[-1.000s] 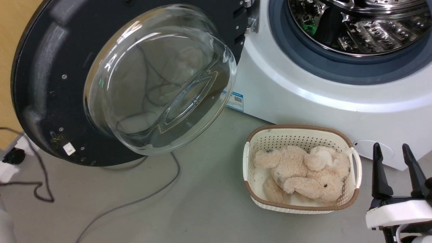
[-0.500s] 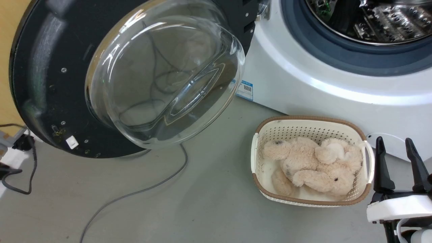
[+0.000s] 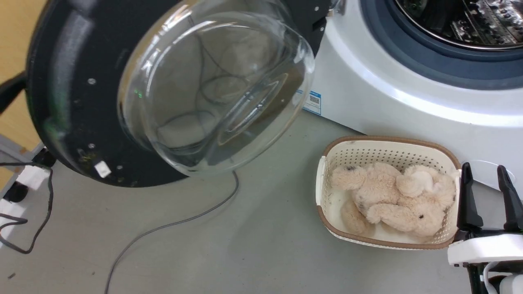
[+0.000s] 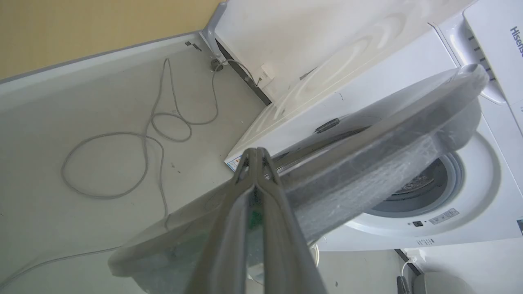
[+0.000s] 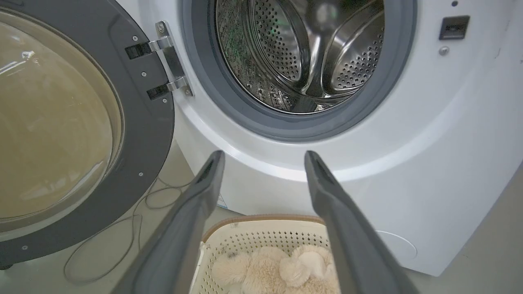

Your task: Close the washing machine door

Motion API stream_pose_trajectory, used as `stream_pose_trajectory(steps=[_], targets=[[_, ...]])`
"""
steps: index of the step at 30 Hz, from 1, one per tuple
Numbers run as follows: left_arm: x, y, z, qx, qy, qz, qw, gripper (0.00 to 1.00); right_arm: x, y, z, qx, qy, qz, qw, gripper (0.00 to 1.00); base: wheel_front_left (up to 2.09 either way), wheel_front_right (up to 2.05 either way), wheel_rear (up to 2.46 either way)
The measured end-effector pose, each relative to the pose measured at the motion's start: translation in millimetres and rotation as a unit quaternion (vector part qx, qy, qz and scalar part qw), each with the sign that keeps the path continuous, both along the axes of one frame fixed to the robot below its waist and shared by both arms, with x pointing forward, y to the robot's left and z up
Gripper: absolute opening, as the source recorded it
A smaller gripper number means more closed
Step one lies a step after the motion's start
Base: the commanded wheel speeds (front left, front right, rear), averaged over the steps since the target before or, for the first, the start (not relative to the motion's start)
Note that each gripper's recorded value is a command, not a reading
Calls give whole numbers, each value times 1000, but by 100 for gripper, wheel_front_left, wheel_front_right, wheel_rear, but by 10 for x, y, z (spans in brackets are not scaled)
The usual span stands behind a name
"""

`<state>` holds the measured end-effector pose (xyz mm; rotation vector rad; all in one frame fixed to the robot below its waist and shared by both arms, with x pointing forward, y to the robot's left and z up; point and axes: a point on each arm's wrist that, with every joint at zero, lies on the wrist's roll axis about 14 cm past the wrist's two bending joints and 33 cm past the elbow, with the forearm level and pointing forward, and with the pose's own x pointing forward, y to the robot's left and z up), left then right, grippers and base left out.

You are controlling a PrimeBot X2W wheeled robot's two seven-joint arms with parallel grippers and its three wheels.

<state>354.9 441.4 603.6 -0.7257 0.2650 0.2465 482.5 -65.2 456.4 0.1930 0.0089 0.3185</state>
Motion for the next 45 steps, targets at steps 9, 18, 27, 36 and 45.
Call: stream_pose_trajectory(steps=[9, 18, 27, 36, 45], targets=[[-155, -447, -52, -2, 3, -84, 996, 0, -6, -26, 102, 6, -11, -6, 1000, 100, 0, 0, 0], [-269, -1376, -107, -11, -13, -217, 976, 0, -53, -20, 289, 8, -31, -5, 999, 100, 0, 0, 0], [-143, -2299, -53, -16, -48, -344, 938, 0, -118, -222, 404, 4, -44, -28, 999, 100, 0, 0, 0], [92, -3018, -33, -48, -87, -425, 900, 0, -247, -682, 438, -4, -46, -83, 995, 100, 0, 0, 0], [409, -3687, 50, -89, -130, -485, 860, 0, -452, -1254, 442, -12, -42, -156, 987, 100, 0, 0, 0]])
